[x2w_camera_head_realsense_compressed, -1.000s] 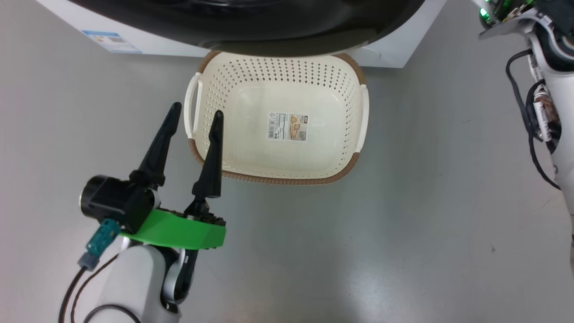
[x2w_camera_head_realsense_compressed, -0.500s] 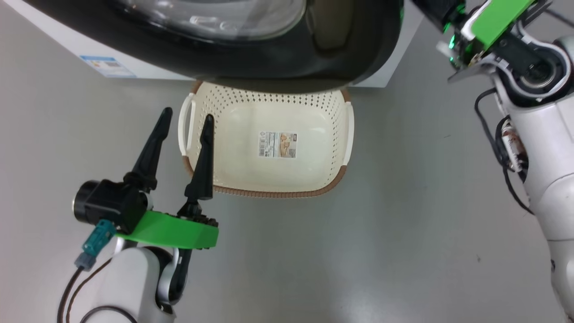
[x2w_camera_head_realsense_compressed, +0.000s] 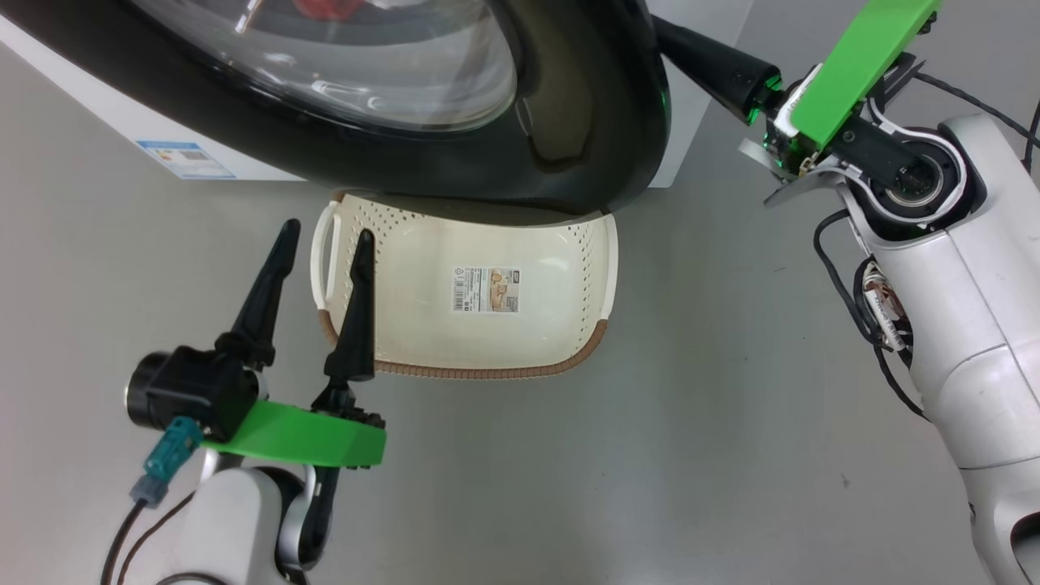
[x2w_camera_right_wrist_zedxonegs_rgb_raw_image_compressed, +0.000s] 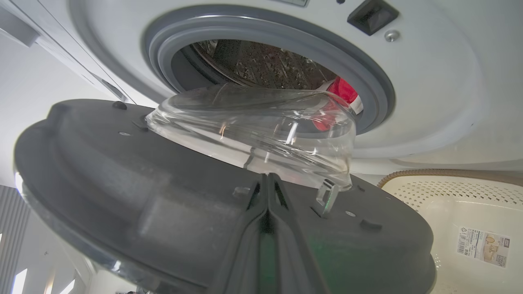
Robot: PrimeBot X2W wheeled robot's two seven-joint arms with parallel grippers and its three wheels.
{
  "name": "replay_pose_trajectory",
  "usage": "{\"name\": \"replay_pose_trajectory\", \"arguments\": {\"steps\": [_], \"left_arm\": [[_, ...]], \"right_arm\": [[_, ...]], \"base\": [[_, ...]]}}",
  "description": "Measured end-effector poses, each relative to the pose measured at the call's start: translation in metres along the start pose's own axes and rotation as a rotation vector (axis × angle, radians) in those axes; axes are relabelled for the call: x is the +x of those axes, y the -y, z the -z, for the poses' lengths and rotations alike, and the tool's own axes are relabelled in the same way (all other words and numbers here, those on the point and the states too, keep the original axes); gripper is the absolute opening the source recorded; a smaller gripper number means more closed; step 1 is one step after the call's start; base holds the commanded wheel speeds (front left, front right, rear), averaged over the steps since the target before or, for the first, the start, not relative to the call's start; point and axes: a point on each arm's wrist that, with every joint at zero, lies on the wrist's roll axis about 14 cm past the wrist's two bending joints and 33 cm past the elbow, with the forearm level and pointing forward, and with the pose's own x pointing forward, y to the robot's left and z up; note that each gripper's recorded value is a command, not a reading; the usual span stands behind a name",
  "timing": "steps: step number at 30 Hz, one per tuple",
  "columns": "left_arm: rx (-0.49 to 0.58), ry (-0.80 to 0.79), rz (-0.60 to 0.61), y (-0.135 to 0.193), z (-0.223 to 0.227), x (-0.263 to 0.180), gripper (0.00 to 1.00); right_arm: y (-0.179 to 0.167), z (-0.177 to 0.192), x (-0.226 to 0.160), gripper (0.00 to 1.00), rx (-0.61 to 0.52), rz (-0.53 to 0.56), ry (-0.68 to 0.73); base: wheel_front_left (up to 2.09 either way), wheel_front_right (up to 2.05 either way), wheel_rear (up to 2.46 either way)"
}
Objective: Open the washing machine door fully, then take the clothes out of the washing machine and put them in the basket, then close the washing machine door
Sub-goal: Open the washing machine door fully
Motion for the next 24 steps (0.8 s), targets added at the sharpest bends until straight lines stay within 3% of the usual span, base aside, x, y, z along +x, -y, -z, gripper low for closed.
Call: {"name": "replay_pose_trajectory", "arguments": {"steps": [3, 4, 5, 6, 13, 24], "left_arm": [[-0.003, -0.002, 0.002, 0.001, 0.001, 0.000, 1.00], [-0.003, -0.001, 0.003, 0.001, 0.001, 0.000, 1.00], [-0.003, 0.001, 0.004, 0.002, 0.001, 0.000, 1.00], [-0.003, 0.003, 0.005, 0.002, 0.000, 0.001, 1.00], [-0.006, 0.003, 0.008, 0.003, 0.001, 0.002, 1.00], [-0.018, 0.013, 0.017, 0.007, -0.002, 0.003, 1.00]], "right_arm": [[0.001, -0.001, -0.001, 0.00, -0.022, 0.010, 0.010], [0.000, -0.003, -0.001, 0.30, -0.031, 0.011, 0.026], [-0.001, -0.007, -0.001, 0.71, -0.034, 0.008, 0.048], [-0.001, -0.011, -0.001, 1.00, -0.032, 0.004, 0.076], [0.006, -0.035, -0.007, 1.00, -0.093, 0.038, 0.228], [0.044, -0.051, -0.044, 1.00, -0.420, 0.214, 0.416]], "base": [[0.00, 0.00, 0.00], [0.00, 0.00, 0.00], [0.00, 0.00, 0.00], [0.00, 0.00, 0.00], [0.00, 0.00, 0.00], [0.00, 0.00, 0.00]]}}
